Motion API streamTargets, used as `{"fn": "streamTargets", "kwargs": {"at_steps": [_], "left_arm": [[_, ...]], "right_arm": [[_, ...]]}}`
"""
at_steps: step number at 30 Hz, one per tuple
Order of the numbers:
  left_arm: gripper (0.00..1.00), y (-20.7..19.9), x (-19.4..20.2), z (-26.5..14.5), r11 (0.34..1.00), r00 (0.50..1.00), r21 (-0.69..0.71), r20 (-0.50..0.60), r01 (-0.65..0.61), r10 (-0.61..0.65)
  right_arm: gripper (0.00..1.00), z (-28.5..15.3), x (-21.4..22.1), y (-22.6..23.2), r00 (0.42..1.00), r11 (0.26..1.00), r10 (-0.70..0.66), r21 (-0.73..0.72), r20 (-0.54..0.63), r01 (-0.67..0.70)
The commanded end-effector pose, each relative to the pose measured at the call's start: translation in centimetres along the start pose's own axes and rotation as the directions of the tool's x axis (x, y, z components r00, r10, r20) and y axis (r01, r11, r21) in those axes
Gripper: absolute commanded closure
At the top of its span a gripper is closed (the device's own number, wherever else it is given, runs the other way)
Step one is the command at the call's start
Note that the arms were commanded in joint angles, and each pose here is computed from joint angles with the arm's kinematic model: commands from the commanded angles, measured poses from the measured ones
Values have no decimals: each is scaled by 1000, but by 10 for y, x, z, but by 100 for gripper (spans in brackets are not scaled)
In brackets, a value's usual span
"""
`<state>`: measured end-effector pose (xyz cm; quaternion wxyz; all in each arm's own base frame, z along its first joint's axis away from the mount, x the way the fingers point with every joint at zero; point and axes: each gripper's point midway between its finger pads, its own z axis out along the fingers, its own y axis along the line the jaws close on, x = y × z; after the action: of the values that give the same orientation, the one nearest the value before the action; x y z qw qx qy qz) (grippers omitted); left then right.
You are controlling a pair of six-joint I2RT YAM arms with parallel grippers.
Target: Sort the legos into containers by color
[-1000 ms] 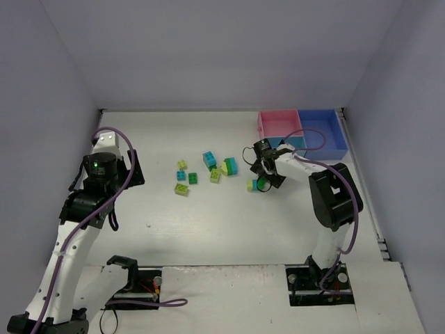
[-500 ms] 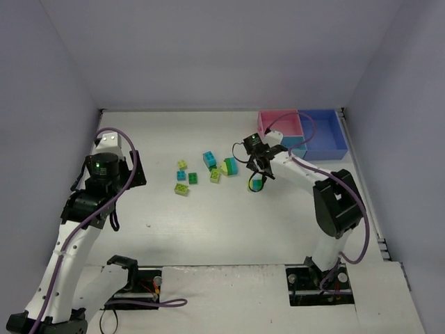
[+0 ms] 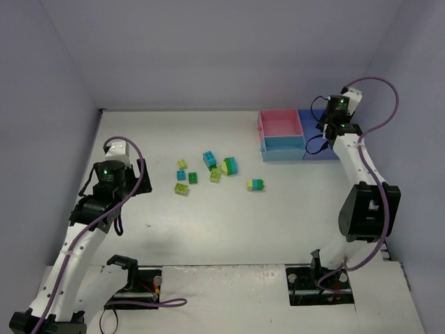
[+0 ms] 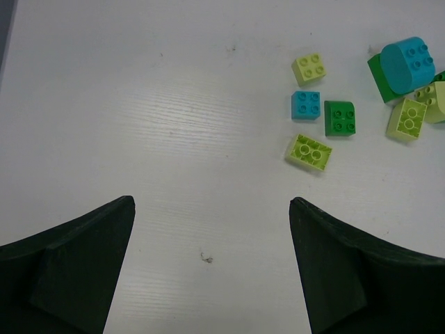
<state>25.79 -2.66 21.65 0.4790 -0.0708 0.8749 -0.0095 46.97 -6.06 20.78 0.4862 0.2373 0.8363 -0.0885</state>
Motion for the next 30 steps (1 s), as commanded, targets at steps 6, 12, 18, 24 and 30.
{"fn": "streamTargets", "kwargs": {"at_steps": [6,12,18,24,30], "left_arm": [[15,-10,-10,13,998,991,50,125,46,-52],[15,-2,-11,11,1000,989,15,143,26,-28],[15,1,-11,14,1000,990,-7,142,11,-10],[15,2,-11,16,1000,990,-13,139,6,-4],[15,4,-10,17,1000,991,-26,136,7,-4]], "right_arm": [[54,68,4,-4,995,993,-86,-84,-58,81],[15,59,-13,10,993,982,-120,-147,-18,116],[18,-22,-17,95,981,917,-176,-349,77,192],[50,-126,58,205,952,740,-292,-609,91,285],[55,-183,132,250,967,743,-251,-648,-38,168]]}}
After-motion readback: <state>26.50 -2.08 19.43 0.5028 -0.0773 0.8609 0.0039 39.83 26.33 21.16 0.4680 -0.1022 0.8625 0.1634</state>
